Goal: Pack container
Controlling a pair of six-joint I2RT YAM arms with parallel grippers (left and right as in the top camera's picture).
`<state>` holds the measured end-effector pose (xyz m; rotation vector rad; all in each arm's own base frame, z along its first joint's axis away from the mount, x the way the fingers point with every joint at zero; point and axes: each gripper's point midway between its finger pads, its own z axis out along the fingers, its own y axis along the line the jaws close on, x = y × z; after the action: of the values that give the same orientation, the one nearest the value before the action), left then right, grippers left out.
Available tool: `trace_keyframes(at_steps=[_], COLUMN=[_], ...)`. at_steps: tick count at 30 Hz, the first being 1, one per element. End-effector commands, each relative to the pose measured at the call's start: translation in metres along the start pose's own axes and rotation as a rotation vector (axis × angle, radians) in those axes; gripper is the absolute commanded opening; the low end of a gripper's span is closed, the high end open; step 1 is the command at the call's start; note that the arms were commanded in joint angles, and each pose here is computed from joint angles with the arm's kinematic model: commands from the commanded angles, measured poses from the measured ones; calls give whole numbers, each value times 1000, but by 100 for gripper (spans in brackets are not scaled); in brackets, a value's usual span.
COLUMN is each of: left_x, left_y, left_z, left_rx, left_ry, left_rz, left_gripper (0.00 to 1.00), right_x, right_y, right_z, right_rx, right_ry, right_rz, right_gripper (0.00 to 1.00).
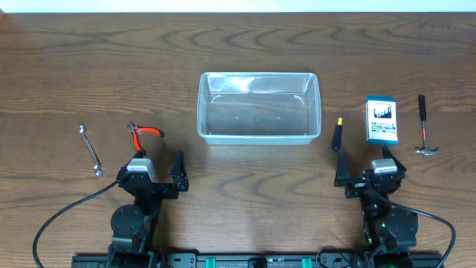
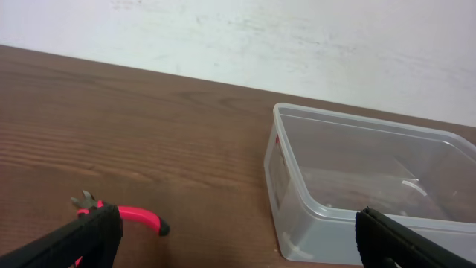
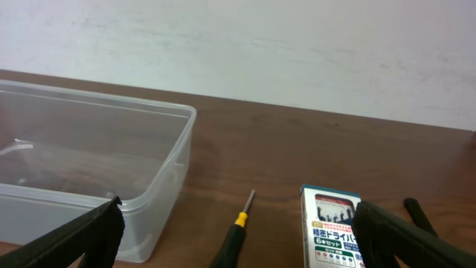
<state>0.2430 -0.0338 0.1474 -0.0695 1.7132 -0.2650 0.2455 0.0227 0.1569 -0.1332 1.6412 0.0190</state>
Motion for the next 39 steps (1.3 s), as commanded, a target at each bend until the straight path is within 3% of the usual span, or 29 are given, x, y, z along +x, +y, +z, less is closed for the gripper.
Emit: trace_keyframes(at_steps=[1,32,39], left_x=[18,18,18], left_y=[2,2,2], left_z=[2,2,2], left_rx=[-1,-1,-1], left_ry=[54,53,53], left_rz=[18,18,18], left_gripper=[98,98,98], right_x=[0,0,0], right_y=[3,2,2], right_z=[0,0,0], right_rx=[-15,-8,-8], right_ry=[-2,-2,-1], right_rz=[11,9,115], right_gripper=[99,99,99])
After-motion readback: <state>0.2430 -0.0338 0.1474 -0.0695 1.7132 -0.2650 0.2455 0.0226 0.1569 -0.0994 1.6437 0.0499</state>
